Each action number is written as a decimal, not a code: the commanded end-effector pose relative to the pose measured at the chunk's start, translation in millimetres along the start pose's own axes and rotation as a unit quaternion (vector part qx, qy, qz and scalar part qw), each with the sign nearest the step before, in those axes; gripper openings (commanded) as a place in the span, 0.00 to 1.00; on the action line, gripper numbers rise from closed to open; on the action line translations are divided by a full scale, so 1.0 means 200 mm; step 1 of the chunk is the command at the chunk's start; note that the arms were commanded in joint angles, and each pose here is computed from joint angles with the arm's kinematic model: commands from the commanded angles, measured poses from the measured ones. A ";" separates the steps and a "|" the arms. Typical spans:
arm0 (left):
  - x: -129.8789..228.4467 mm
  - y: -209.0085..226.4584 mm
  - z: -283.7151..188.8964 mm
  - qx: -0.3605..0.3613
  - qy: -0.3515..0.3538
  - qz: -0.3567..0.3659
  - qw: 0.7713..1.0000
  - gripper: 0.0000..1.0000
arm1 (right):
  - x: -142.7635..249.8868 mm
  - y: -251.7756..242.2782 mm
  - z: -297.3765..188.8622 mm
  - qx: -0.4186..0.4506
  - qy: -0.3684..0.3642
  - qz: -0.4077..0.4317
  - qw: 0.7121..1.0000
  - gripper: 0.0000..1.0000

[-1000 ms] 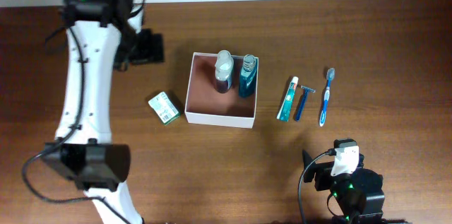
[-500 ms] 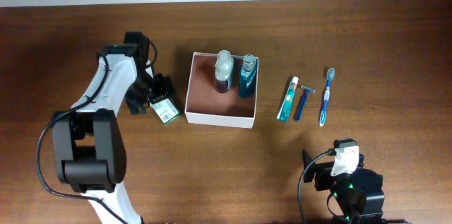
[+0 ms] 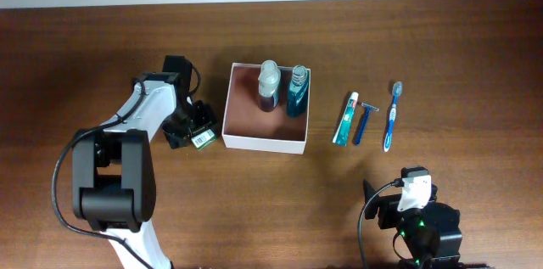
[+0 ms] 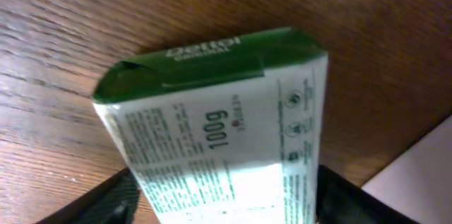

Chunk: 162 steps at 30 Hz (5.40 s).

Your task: Pack container

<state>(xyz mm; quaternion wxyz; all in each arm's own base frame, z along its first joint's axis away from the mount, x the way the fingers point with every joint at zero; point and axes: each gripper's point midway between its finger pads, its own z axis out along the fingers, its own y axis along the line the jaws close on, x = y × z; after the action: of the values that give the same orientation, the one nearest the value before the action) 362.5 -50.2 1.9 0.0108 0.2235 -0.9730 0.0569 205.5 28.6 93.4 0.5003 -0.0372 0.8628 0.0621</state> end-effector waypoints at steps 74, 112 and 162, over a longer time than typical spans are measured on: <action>0.00 -0.08 -1.54 -0.031 -0.204 0.203 0.957 0.87 | 0.00 0.00 0.00 0.001 -0.001 0.008 1.000 0.99; 0.39 0.24 -2.14 0.010 -0.385 0.156 0.910 0.99 | -0.80 0.15 0.07 -0.059 0.143 0.140 0.978 0.99; 0.39 0.24 -2.14 0.010 -0.385 0.156 0.910 0.99 | -0.01 0.10 1.04 0.109 0.436 0.131 0.884 0.26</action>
<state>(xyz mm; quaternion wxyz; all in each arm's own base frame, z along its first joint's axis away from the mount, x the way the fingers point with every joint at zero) 274.0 6.9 421.2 -0.3670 0.0710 -0.9273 -0.0197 385.0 78.3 0.7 0.0725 0.1123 0.9907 0.0236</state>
